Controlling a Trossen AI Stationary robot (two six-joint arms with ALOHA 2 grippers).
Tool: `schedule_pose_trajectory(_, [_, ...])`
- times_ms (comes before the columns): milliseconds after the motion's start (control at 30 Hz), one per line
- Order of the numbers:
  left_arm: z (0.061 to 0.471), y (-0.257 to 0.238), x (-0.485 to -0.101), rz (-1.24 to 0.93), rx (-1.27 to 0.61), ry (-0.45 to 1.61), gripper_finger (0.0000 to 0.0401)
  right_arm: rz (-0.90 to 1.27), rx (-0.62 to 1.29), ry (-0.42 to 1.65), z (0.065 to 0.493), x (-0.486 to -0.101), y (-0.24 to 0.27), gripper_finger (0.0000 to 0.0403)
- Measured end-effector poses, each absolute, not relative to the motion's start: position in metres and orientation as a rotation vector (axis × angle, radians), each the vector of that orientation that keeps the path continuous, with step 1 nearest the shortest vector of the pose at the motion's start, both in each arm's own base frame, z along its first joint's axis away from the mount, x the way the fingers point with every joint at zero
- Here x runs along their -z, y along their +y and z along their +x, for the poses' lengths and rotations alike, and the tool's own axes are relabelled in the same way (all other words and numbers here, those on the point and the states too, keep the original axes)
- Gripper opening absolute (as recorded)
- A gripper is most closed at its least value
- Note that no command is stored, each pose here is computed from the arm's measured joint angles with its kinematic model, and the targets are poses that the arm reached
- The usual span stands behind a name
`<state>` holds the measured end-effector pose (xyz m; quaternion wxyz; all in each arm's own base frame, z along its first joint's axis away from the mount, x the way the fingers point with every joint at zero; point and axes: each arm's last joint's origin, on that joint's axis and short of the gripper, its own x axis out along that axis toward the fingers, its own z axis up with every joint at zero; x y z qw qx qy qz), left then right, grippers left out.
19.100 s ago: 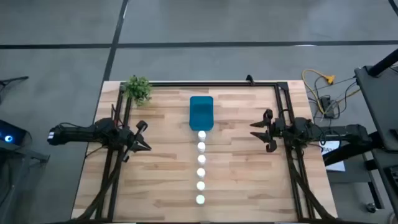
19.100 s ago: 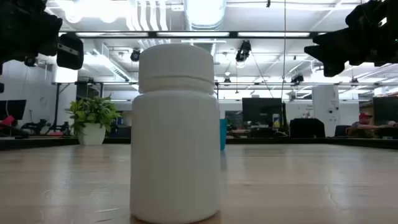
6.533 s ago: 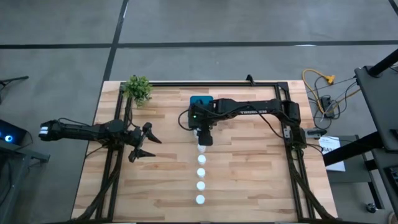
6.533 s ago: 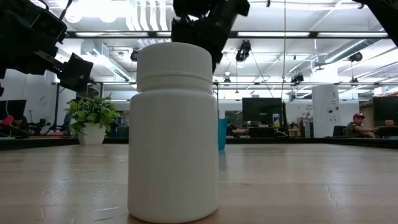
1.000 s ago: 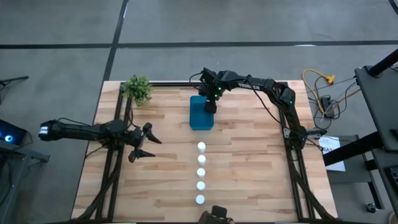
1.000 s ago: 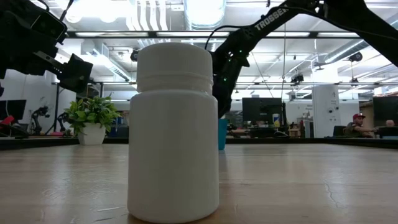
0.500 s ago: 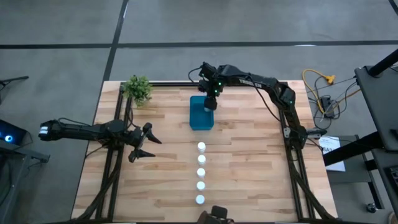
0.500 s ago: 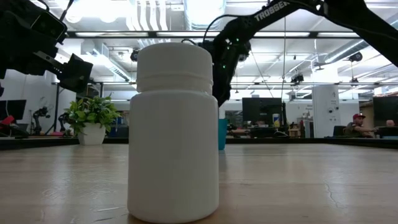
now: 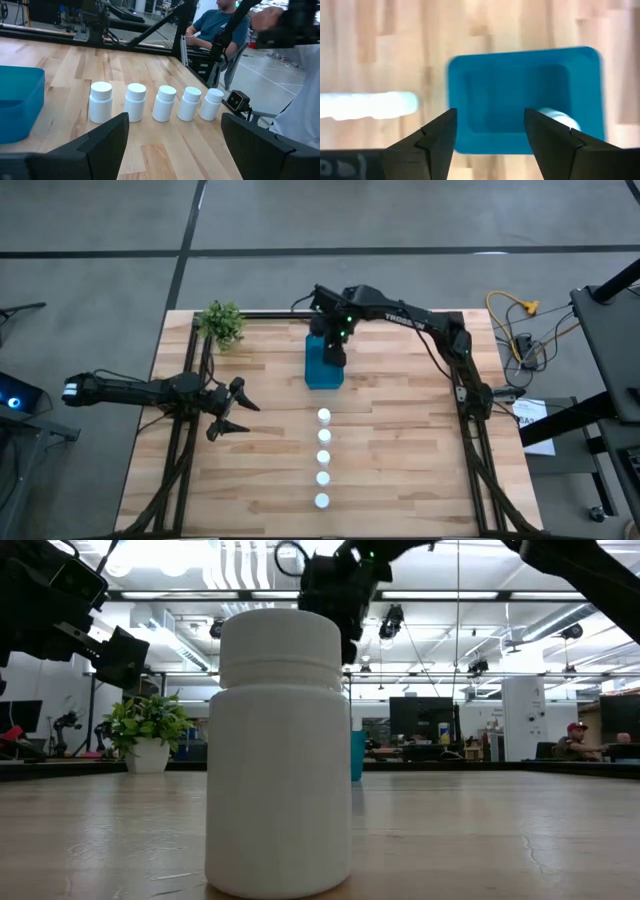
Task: Pick and place pill bottles into a basket
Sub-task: Put the white pill bottle into the blue bin
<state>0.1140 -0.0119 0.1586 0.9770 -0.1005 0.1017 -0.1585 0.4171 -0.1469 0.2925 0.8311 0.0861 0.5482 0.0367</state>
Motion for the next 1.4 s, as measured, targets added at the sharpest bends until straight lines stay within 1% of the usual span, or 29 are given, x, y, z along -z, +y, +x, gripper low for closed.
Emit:
schedule_pose_trajectory(167, [0.114,-0.012,-0.159,-0.203,0.319,0.205,0.0299,0.148,-0.148,1.174,0.428,-0.294,-0.108,0.0221])
schedule_pose_trajectory(367, [0.114,-0.012,-0.159,-0.203,0.319,0.205,0.0299,0.137,-0.209,1.229,0.434,-0.286,-0.069,0.0221])
schedule_pose_trajectory(667, [0.114,-0.012,-0.159,-0.203,0.324,0.206,0.0299,0.144,-0.237,1.259,0.437,-0.282,-0.034,0.0206])
schedule_pose_trajectory(833, [0.114,-0.012,-0.159,-0.203,0.329,0.206,0.0299,0.126,-0.268,1.256,0.436,-0.286,-0.015,0.0193])
schedule_pose_trajectory(933, [0.114,-0.012,-0.159,-0.203,0.330,0.206,0.0299,0.108,-0.280,1.224,0.433,-0.295,-0.008,0.0184])
schedule_pose_trajectory(1067, [0.114,-0.012,-0.159,-0.203,0.330,0.207,0.0299,0.071,-0.246,1.172,0.423,-0.315,-0.003,0.0168])
schedule_pose_trajectory(1267, [0.114,-0.012,-0.158,-0.203,0.332,0.208,0.0299,0.055,-0.202,1.045,0.396,-0.354,-0.002,0.0147])
schedule_pose_trajectory(1400, [0.114,-0.012,-0.158,-0.203,0.335,0.209,0.0299,0.039,-0.190,0.963,0.377,-0.364,0.007,0.0140])
